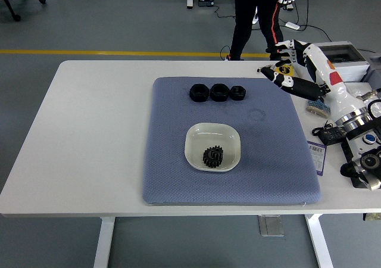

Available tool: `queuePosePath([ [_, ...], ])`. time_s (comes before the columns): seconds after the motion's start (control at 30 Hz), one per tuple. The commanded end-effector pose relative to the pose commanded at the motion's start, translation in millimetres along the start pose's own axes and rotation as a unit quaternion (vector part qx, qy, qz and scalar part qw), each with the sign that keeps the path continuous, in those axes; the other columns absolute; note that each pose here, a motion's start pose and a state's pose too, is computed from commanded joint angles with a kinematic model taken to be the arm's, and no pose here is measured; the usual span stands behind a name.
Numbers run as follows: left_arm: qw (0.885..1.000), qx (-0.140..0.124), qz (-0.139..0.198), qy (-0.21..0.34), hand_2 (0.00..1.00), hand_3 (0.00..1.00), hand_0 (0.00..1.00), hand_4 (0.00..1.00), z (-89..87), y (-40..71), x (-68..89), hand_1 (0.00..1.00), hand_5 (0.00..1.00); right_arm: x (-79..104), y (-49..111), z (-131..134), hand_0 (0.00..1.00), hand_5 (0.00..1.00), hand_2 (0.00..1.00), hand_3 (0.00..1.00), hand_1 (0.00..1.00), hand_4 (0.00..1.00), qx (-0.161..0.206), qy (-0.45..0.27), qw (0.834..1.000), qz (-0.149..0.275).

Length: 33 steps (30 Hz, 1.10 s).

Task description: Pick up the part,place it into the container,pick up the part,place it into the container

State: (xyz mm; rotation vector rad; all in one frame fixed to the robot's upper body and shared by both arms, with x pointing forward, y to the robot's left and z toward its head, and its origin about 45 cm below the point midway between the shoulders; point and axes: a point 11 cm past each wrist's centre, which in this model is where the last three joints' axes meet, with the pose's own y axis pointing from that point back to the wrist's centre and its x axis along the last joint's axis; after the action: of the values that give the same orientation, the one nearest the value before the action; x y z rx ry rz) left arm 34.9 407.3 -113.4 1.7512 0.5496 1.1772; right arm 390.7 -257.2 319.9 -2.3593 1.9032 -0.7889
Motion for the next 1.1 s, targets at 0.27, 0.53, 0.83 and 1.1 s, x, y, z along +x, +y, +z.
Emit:
queuePosePath([
  [0.27, 1.000, -0.011, -0.002, 0.002, 0.704, 0.615, 0.669, 0.625, 7.0, 1.1, -3.5, 0.635, 0.632, 18.2, 24.1, 13, 0.734, 0.691, 0.809, 0.788, 0.760, 0.998, -0.060, -0.184, 0.977, 0.087],
  [0.53, 1.000, -0.023, -0.015, -0.015, 0.702, 0.616, 0.673, 0.624, 16.5, 2.3, -7.8, 0.638, 0.633, -6.7, 60.3, 23, 0.777, 0.690, 0.815, 0.807, 0.772, 0.998, -0.059, -0.218, 0.968, 0.108],
  [0.83, 0.999, -0.035, -0.018, -0.030, 0.697, 0.616, 0.672, 0.623, 22.1, 3.1, -10.0, 0.639, 0.637, -31.6, 80.4, 23, 0.952, 0.790, 0.878, 0.912, 0.861, 0.998, -0.042, -0.134, 0.986, 0.089],
  [1.1, 0.998, -0.040, -0.019, -0.037, 0.693, 0.614, 0.673, 0.622, 24.2, 2.9, -8.8, 0.640, 0.639, -34.0, 82.1, 16, 0.998, 0.860, 0.911, 0.963, 0.884, 0.998, -0.035, -0.101, 0.991, 0.082],
])
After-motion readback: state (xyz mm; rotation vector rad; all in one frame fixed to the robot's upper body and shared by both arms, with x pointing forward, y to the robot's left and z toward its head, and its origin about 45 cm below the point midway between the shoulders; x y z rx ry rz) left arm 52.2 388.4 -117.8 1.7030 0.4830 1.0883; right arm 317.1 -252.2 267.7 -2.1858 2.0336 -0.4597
